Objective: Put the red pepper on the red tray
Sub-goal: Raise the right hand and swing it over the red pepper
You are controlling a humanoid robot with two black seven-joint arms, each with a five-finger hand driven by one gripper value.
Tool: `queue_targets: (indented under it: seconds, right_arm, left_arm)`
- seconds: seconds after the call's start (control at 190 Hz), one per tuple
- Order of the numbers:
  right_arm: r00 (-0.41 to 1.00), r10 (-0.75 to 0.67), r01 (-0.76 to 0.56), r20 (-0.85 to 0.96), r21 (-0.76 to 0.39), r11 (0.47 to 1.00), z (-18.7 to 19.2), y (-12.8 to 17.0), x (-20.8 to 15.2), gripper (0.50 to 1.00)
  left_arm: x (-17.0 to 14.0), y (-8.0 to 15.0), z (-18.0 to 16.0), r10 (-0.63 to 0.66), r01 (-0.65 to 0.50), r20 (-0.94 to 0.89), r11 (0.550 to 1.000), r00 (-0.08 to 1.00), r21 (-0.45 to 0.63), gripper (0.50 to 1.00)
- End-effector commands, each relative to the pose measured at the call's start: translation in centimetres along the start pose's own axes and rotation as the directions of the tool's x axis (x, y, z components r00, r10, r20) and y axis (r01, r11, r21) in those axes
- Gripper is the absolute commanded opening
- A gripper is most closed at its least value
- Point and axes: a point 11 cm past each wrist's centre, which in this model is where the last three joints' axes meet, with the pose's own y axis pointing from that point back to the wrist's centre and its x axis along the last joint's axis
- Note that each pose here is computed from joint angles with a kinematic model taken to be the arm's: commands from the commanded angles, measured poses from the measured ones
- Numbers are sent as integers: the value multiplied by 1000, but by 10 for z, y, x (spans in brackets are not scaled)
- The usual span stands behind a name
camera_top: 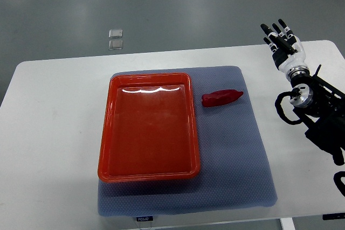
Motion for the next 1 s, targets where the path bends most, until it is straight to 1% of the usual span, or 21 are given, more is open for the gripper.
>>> queue_targets:
  seconds: [0.0,0.11,0.226,0.315,0.436,0.525,0.536,0.625,0.635,0.74,0.824,0.835,0.924,0.935,0.992]
  right_arm:
    - [999,-42,42,-7,23,999,-17,-1,3,913]
    - [995,-84,85,-57,30,996,-29,-2,4,913]
    - [955,-191,201,-228,21,979,-47,-1,-6,913]
    - [889,-266,287,-373,2,958,-58,1,-21,911]
    - [754,-337,383,-564,-40,923,-73,3,-37,909]
    - [576,-418,473,-702,-130,871,-74,7,-58,909]
    - [576,-418,473,-702,-130,871,-74,7,-58,909]
    - [397,-448,546,-801,-186,817,-92,11,-82,907]
    - [397,-448,546,-801,-187,817,-92,11,-82,907]
    - [154,-478,601,-865,-302,740,-99,18,-111,907]
    - [-29,-498,605,-867,-412,682,-95,23,-129,907]
    - [-29,-498,605,-867,-412,681,-95,23,-129,907]
    - [-187,-504,579,-844,-509,637,-87,25,-142,907]
    - [-187,-504,579,-843,-509,637,-87,25,-142,907]
    - [-300,-513,540,-804,-586,604,-78,28,-146,907]
  left_arm:
    - [0,0,0,0,0,0,1000,1000,0,1000]
    - [0,0,0,0,0,1,1000,1000,0,1000]
    - [0,0,0,0,0,0,1000,1000,0,1000]
    - [0,0,0,0,0,0,1000,1000,0,1000]
    - [0,0,0,0,0,0,1000,1000,0,1000]
    - [0,0,0,0,0,0,1000,1000,0,1000]
    - [0,0,0,0,0,0,1000,1000,0,1000]
    - [0,0,0,0,0,0,1000,1000,0,1000]
    - [0,0,0,0,0,0,1000,1000,0,1000]
    - [0,0,0,0,0,1,1000,1000,0,1000]
    - [0,0,0,0,0,0,1000,1000,0,1000]
    - [0,0,0,0,0,0,1000,1000,0,1000]
    - [0,0,0,0,0,0,1000,1000,0,1000]
    - [0,0,0,0,0,0,1000,1000,0,1000]
    - [0,0,0,0,0,1,1000,1000,0,1000]
